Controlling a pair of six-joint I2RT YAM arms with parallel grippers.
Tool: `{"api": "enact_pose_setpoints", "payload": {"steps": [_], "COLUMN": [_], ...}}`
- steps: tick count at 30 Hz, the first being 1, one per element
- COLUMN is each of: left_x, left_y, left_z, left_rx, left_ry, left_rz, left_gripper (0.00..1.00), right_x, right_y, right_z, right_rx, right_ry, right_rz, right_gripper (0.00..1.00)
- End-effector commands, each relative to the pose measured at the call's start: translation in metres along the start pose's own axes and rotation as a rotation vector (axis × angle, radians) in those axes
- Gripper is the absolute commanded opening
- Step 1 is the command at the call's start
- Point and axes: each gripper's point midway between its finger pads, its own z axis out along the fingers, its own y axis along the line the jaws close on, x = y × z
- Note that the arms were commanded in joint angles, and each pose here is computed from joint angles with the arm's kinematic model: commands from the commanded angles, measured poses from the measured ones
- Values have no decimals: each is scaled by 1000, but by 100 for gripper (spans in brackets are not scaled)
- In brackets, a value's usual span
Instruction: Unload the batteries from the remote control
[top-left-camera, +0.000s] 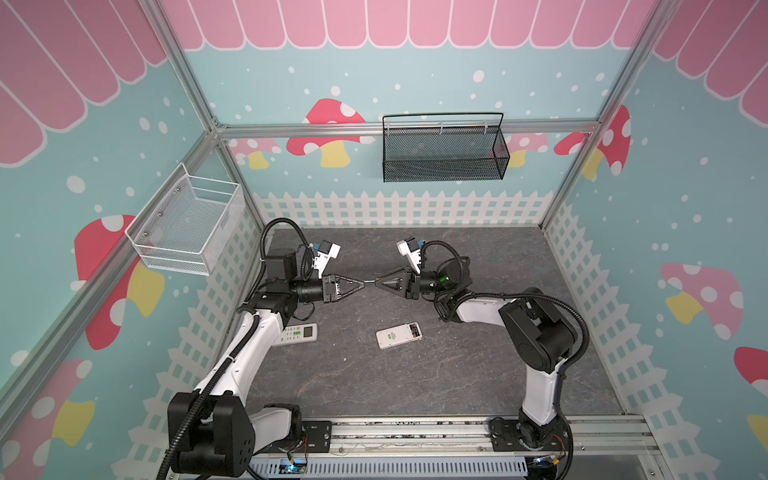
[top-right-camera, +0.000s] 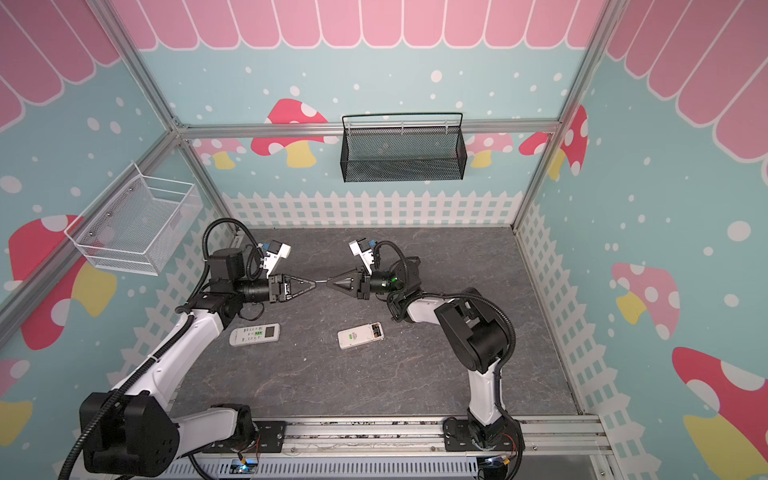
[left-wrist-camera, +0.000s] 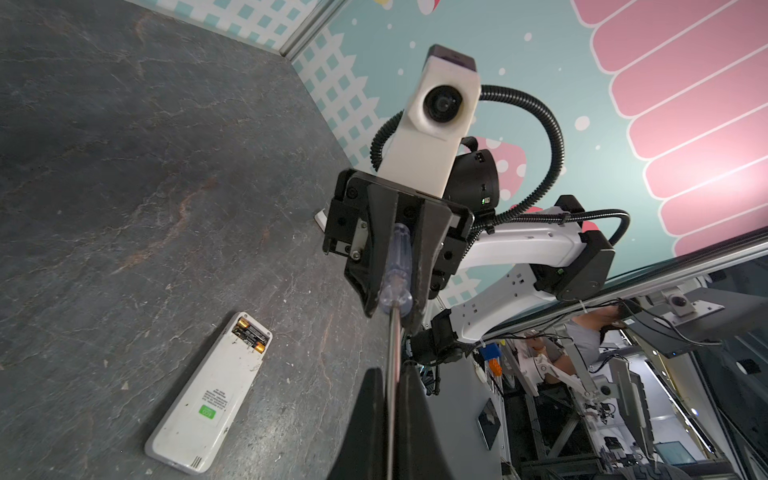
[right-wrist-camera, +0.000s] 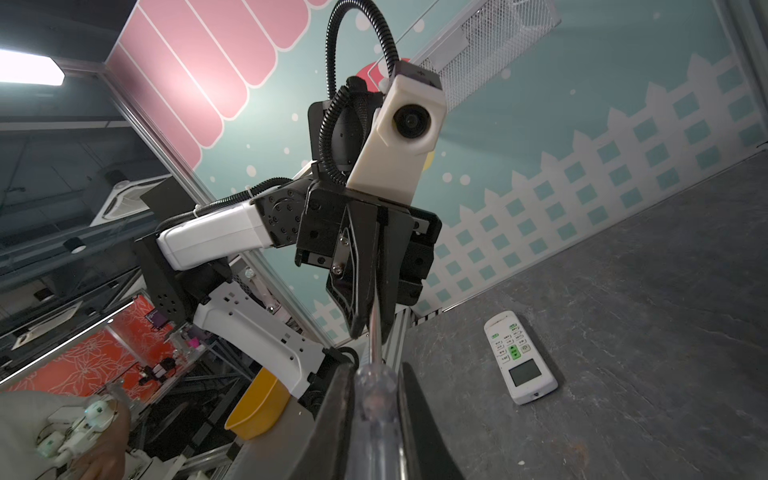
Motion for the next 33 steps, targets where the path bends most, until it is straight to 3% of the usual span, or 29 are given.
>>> {"api": "enact_pose_setpoints", "payload": {"steps": [1,4,7,10,13,18,27,33], "left_x": [0,0,0,5,13,40,77,113], "left_y": [-2,5,12,24,37,49,103,120], "left_z": [1,-2,-7,-10,-6,15,52,85], "left_rx": [13,-19,-60,-153,-266,-384,-569,-557], "left_ry": [2,-16,-24,5,76,280,598,750], "left_rz": [27,21,31,72,125,284,607,740], "left_gripper": [3,31,51,68,78,100,100,100], "right_x": [0,0,-5,1,6,13,21,39], "right_y": [-4,-10,-7,-11,-16,-12,10,20], "right_z": [0,-13,-37,-62,-87,-124,-181,-199], "right_rx": [10,60,131,226,334,511,860,941], "right_ry": [-9,-20,-54,-44,-27,20,129,168], "right_rz": [1,0,-33,-56,-73,-146,-374,-477], "right_gripper": [0,0,0,0,0,0,0,0]}}
